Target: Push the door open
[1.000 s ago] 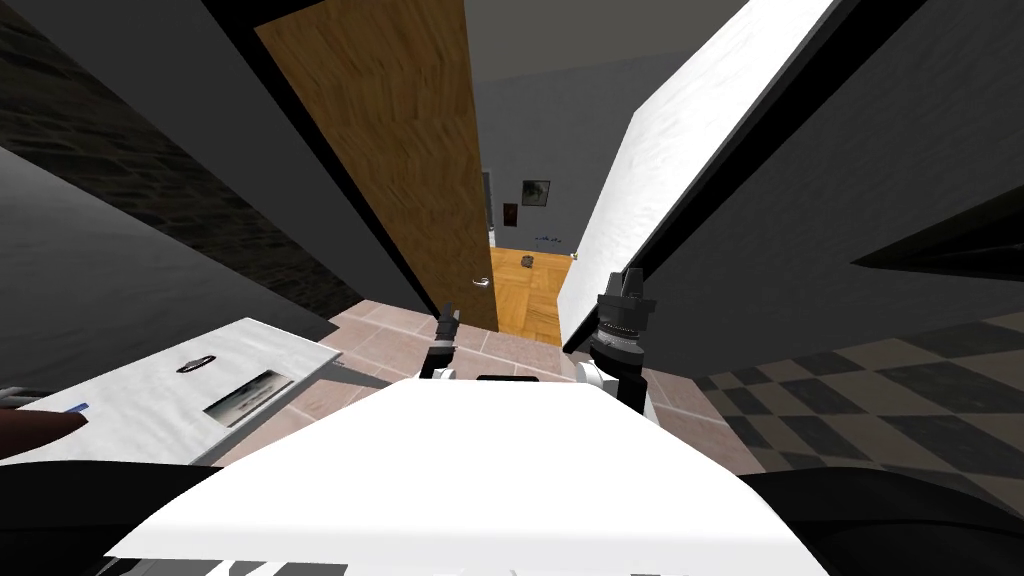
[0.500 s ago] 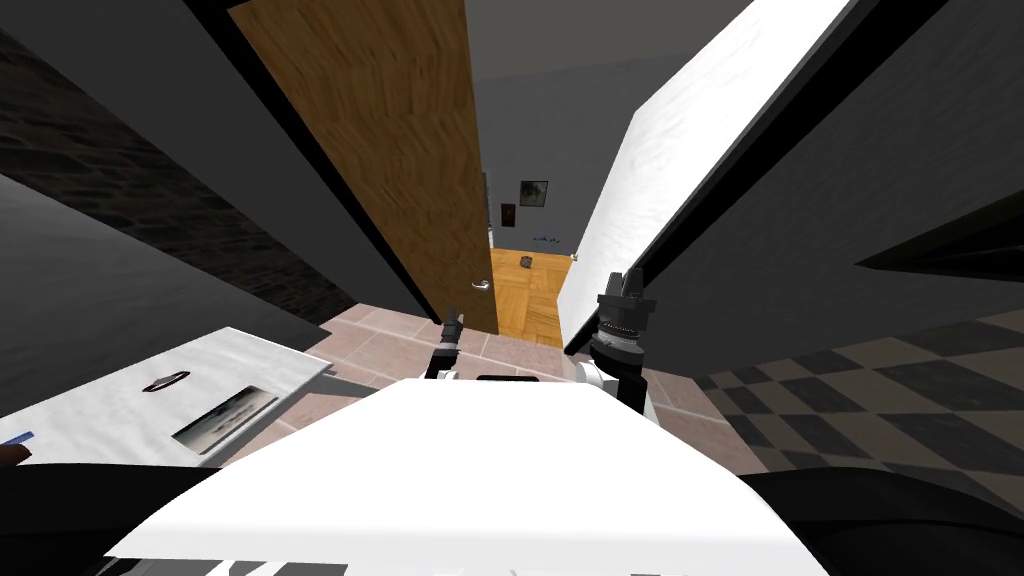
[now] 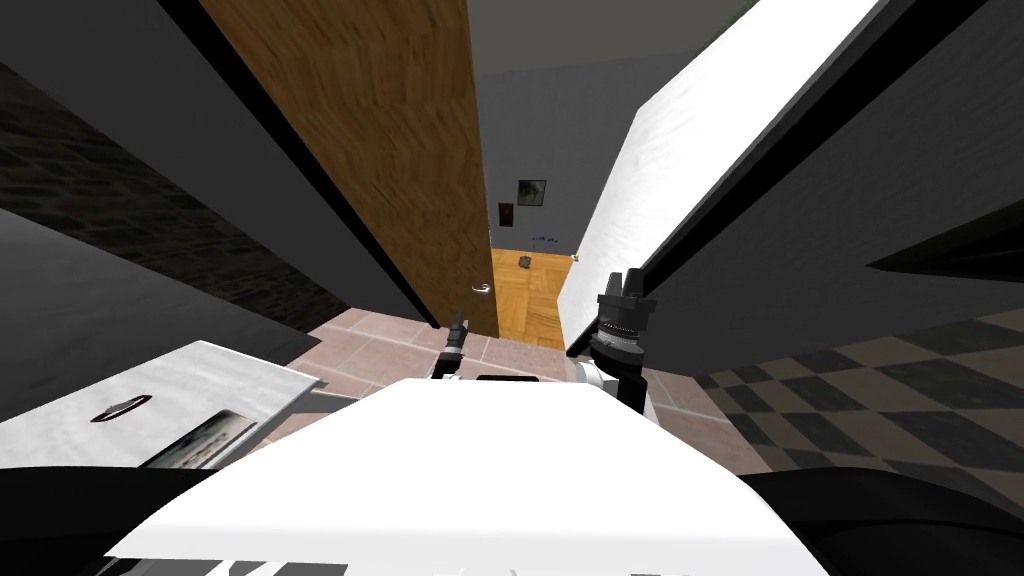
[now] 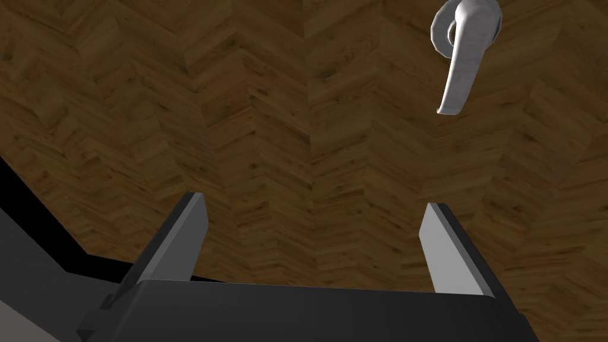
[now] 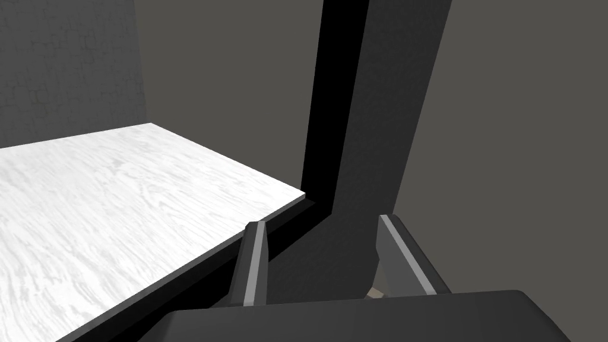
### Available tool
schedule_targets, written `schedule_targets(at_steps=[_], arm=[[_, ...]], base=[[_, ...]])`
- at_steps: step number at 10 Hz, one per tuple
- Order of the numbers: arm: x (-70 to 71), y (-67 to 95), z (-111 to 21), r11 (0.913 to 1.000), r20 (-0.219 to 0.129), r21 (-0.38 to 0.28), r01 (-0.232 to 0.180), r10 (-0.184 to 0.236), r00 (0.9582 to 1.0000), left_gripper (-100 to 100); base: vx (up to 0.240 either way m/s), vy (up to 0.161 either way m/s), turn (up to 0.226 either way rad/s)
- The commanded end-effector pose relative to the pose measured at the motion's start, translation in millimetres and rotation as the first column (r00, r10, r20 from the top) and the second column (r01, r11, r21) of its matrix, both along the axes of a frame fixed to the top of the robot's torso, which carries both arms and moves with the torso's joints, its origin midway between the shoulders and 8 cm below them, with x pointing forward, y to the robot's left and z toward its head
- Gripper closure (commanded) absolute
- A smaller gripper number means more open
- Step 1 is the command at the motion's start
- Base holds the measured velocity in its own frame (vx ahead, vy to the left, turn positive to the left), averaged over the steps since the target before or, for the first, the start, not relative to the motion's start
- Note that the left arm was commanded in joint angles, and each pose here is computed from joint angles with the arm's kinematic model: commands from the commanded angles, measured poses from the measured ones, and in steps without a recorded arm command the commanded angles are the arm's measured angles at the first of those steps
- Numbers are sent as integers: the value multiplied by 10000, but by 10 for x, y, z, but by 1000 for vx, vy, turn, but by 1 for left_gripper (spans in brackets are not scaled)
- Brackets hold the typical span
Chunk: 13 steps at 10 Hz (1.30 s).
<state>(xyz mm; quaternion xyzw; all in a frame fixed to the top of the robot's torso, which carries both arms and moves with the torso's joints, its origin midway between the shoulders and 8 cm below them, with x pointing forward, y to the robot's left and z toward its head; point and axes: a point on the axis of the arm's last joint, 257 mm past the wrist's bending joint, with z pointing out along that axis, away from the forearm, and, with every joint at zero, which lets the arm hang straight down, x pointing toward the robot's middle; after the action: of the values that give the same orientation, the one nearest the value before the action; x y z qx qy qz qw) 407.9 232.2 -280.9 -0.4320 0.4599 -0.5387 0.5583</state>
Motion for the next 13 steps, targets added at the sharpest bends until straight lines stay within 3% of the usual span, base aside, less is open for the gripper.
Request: schedule_targets(at_steps=[1, 8, 9, 12, 13], arm=[[-6, -57, -125, 9999, -217, -45, 98, -99, 9997, -100], [-78, -241, -598, 9987, -1080, -225, 465, -487, 9930, -100], [-103, -288, -710, 9981, -1290, -272, 553, -584, 9899, -100], [-139, -349, -850, 9972, -1554, -335, 664, -708, 9853, -100], [-163, -386, -934, 9966, -1714, -374, 730, -784, 9821, -100]], base=[[93, 67, -48], [86, 68, -43], [151, 72, -63], [101, 74, -40], [114, 83, -44]])
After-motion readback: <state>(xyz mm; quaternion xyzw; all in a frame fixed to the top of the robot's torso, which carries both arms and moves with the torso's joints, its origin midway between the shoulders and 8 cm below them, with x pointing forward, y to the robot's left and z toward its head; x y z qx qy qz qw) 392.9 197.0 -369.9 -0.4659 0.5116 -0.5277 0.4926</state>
